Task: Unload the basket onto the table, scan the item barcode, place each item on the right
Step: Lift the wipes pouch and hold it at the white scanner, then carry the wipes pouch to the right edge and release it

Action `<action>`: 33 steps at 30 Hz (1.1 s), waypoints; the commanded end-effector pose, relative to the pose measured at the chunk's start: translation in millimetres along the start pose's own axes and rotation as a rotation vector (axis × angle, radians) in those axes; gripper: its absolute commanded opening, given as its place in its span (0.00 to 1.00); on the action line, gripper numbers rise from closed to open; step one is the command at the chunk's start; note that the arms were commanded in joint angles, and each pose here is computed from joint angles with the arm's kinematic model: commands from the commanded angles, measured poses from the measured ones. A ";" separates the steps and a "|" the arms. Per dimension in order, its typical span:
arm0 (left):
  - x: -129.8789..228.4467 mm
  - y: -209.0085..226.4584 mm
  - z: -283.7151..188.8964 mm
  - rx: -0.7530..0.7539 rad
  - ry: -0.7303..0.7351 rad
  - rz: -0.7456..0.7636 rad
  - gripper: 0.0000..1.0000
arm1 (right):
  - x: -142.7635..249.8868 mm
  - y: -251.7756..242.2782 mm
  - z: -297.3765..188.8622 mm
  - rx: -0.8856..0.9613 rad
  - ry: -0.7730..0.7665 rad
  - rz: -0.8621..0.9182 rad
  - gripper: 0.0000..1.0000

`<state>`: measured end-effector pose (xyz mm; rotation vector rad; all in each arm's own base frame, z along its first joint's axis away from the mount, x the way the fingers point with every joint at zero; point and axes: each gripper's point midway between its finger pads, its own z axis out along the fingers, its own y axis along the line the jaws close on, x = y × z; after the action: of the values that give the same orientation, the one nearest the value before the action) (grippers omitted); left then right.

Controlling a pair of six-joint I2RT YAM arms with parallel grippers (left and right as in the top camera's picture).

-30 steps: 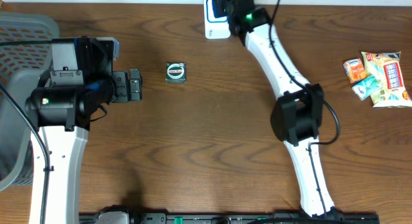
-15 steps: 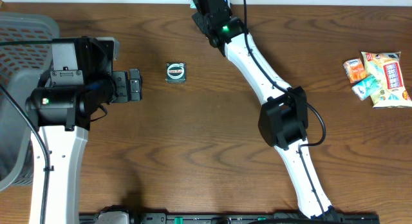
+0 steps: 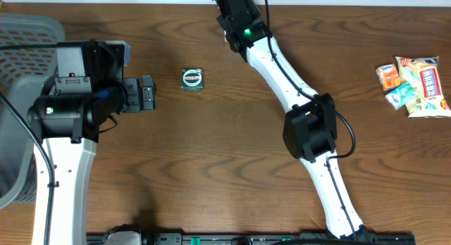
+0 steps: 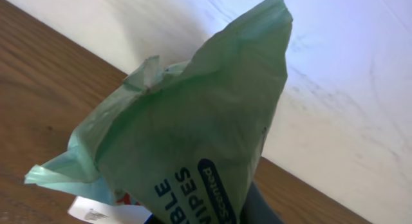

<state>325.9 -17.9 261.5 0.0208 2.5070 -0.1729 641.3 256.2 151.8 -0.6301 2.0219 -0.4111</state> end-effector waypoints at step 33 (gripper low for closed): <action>-1.6 2.7 -0.9 -0.009 -0.003 0.006 0.98 | 286.4 -284.8 -79.0 0.290 0.790 0.562 0.34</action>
<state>325.9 -17.9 261.5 0.0208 2.5070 -0.1729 538.0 -127.1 158.6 0.2976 2.6343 -0.6316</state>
